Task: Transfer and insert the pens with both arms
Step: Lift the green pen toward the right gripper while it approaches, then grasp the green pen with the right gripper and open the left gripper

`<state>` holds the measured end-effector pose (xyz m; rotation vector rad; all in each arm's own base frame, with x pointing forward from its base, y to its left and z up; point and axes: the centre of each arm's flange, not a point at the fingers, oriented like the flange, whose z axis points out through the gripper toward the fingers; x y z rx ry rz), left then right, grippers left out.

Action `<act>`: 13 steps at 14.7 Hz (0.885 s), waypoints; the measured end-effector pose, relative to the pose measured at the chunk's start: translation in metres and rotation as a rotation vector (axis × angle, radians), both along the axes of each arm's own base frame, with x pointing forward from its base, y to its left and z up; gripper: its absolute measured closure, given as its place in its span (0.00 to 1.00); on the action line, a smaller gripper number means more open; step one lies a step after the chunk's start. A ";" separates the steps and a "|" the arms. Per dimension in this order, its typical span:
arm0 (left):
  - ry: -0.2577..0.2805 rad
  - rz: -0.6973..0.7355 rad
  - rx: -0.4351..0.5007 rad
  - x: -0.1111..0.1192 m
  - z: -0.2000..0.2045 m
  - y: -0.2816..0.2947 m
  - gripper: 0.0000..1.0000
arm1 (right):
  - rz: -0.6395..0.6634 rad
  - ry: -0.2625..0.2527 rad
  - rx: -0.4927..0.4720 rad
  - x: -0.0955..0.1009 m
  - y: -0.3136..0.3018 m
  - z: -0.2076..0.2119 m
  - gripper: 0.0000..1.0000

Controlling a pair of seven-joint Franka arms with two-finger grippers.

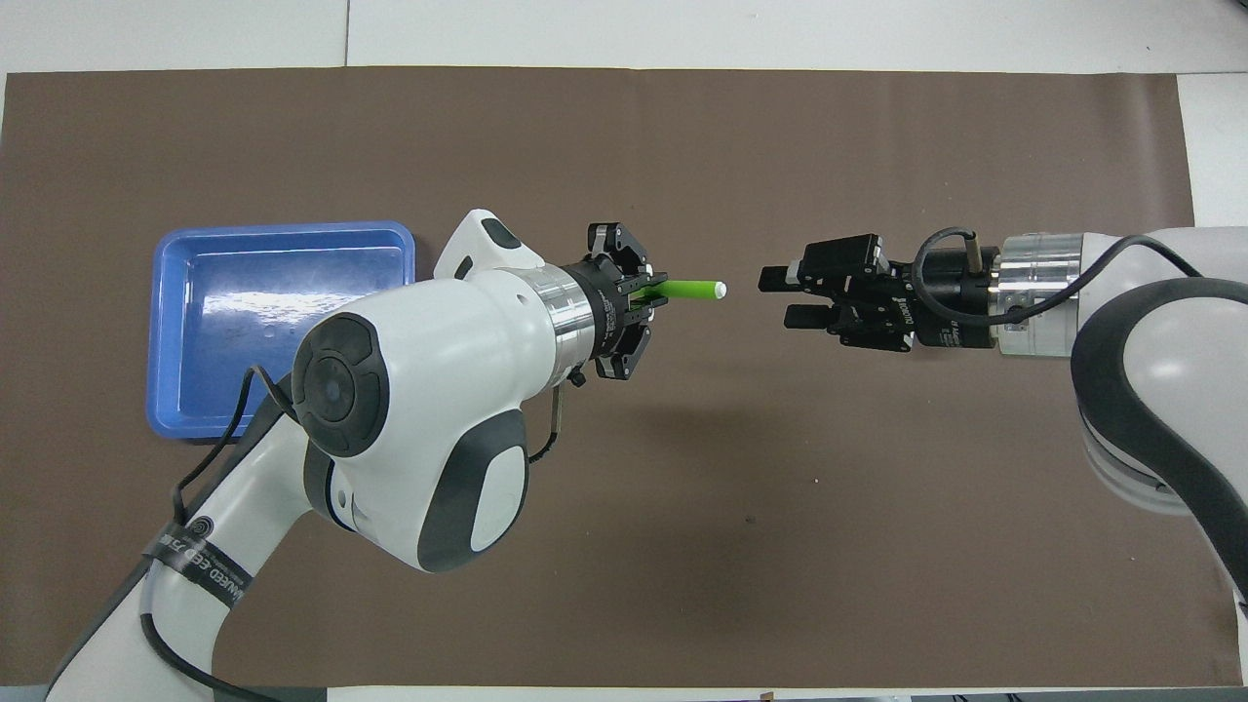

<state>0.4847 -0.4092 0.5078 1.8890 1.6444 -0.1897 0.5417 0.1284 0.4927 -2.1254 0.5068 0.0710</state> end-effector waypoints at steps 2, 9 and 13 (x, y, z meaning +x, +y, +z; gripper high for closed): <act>-0.002 -0.008 -0.002 -0.004 0.000 -0.005 0.83 | -0.003 0.003 0.000 0.000 0.000 0.000 0.42; -0.013 -0.036 -0.009 -0.018 0.002 -0.021 0.83 | -0.011 0.008 -0.007 -0.003 0.024 0.002 0.42; -0.016 -0.033 -0.011 -0.017 0.003 -0.020 0.83 | -0.011 0.008 -0.007 -0.003 0.024 0.002 0.42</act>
